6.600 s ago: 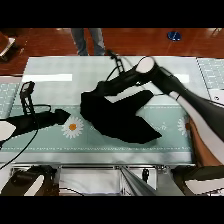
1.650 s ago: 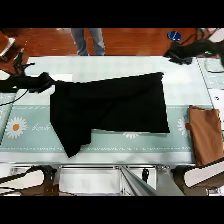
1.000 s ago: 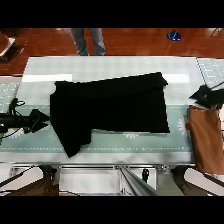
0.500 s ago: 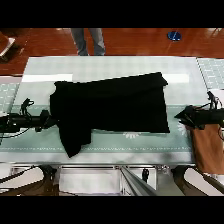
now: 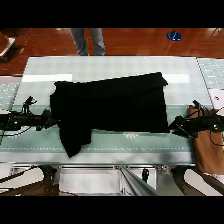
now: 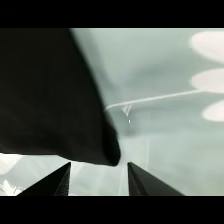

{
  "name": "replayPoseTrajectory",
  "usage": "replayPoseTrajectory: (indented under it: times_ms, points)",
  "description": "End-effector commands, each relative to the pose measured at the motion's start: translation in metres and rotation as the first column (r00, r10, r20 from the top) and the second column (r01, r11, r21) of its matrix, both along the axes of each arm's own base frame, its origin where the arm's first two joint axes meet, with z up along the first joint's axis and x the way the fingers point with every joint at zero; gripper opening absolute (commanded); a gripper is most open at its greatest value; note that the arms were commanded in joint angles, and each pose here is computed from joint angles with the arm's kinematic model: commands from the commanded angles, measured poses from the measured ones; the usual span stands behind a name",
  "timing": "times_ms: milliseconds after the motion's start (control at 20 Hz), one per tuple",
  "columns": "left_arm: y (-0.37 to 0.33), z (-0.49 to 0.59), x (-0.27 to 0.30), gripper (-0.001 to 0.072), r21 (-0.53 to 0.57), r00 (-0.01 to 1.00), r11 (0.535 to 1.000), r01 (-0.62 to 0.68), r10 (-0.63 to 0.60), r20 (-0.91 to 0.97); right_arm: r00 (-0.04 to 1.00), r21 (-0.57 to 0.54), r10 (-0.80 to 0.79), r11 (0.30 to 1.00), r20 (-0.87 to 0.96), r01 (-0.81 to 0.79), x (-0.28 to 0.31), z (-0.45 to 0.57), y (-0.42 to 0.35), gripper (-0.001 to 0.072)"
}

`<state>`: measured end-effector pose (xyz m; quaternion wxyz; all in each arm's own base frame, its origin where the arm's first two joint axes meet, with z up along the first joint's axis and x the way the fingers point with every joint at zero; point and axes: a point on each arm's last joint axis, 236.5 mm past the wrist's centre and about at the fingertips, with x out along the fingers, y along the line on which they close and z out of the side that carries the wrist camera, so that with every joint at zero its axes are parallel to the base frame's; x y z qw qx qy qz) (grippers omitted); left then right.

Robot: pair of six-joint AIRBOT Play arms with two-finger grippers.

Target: Fold the shirts.

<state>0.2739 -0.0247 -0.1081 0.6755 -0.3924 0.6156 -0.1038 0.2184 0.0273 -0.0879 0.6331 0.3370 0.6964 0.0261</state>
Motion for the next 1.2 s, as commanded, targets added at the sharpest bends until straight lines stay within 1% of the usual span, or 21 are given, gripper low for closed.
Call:
replayPoseTrajectory:
  times_ms: [0,100,200,250,350,400,450,500,600,650,700,750,800,850,900,1000,1050,1150]
  points:
    - [-0.001,0.001,0.000,0.0019,-0.006,1.000,1.000,0.003,-0.003,0.002,0.999,0.002,0.007,1.000,-0.048,-0.007,-0.006,-0.008,0.006,0.0412]
    - [-0.001,0.001,0.000,0.0020,-0.005,1.000,1.000,0.003,-0.003,0.002,0.998,0.021,-0.013,1.000,-0.063,0.015,-0.002,-0.016,0.009,0.0412]
    - [-0.001,0.001,0.001,0.0019,-0.003,1.000,1.000,0.002,-0.002,0.003,0.997,0.025,-0.077,0.997,-0.023,0.078,0.016,-0.022,0.008,0.0412]
    - [-0.001,0.001,0.001,0.0020,-0.002,1.000,1.000,0.001,-0.001,0.004,0.993,0.052,-0.115,0.992,-0.011,0.115,0.026,-0.022,0.012,0.0411]
    - [-0.001,0.001,0.001,0.0019,-0.002,1.000,1.000,0.000,0.000,0.004,0.992,0.096,-0.129,0.987,0.015,0.127,0.039,-0.022,0.025,0.0372]
    - [-0.001,0.001,0.001,0.0019,-0.003,1.000,1.000,0.002,-0.002,0.003,0.992,0.100,-0.119,0.988,0.026,0.116,0.044,-0.023,0.033,0.0271]
    - [-0.002,0.002,0.001,0.0019,-0.007,1.000,1.000,0.002,-0.002,0.003,0.994,0.103,-0.100,0.990,0.054,0.094,0.053,-0.021,0.041,0.0137]
    - [-0.003,0.005,0.004,0.0019,-0.019,1.000,1.000,-0.007,0.007,0.012,0.992,0.113,-0.064,0.992,0.106,0.052,0.064,-0.014,0.049,0.0028]
    - [-0.006,0.034,0.026,0.0019,-0.068,0.995,0.997,-0.032,0.038,0.090,0.978,0.130,-0.001,0.991,0.207,-0.026,0.095,0.022,0.058,0.0027]
    - [-0.008,0.068,0.048,0.0019,-0.109,0.981,0.993,-0.049,0.068,0.179,0.960,0.129,0.031,0.989,0.277,-0.069,0.117,0.052,0.057,0.0026]
    - [-0.007,0.115,0.076,0.0019,-0.147,0.945,0.987,-0.068,0.111,0.308,0.931,0.113,0.060,0.988,0.361,-0.107,0.141,0.088,0.054,0.0026]
    - [-0.004,0.169,0.100,0.0019,-0.172,0.884,0.982,-0.081,0.151,0.443,0.879,0.078,0.085,0.988,0.468,-0.137,0.167,0.137,0.051,0.0026]
    - [0.001,0.234,0.119,0.0018,-0.177,0.789,0.980,-0.090,0.178,0.588,0.819,0.031,0.098,0.990,0.565,-0.140,0.189,0.185,0.044,0.0026]
    - [0.008,0.292,0.128,0.0018,-0.149,0.688,0.983,-0.108,0.182,0.703,0.741,-0.029,0.118,0.991,0.661,-0.133,0.207,0.241,0.037,0.0026]
    - [0.013,0.345,0.130,0.0018,-0.108,0.588,0.984,-0.139,0.170,0.791,0.661,-0.094,0.146,0.989,0.736,-0.115,0.216,0.295,0.031,0.0026]
    - [0.020,0.446,0.116,0.0018,-0.031,0.387,0.974,-0.222,0.117,0.914,0.522,-0.208,0.206,0.977,0.828,-0.056,0.212,0.383,0.020,0.0026]
    - [0.020,0.485,0.104,0.0018,0.004,0.308,0.965,-0.262,0.080,0.948,0.461,-0.253,0.235,0.967,0.856,-0.023,0.202,0.419,0.016,0.0026]
    - [0.017,0.545,0.072,0.0018,0.087,0.189,0.933,-0.349,-0.021,0.982,0.339,-0.326,0.293,0.944,0.894,0.046,0.171,0.481,0.014,0.0026]
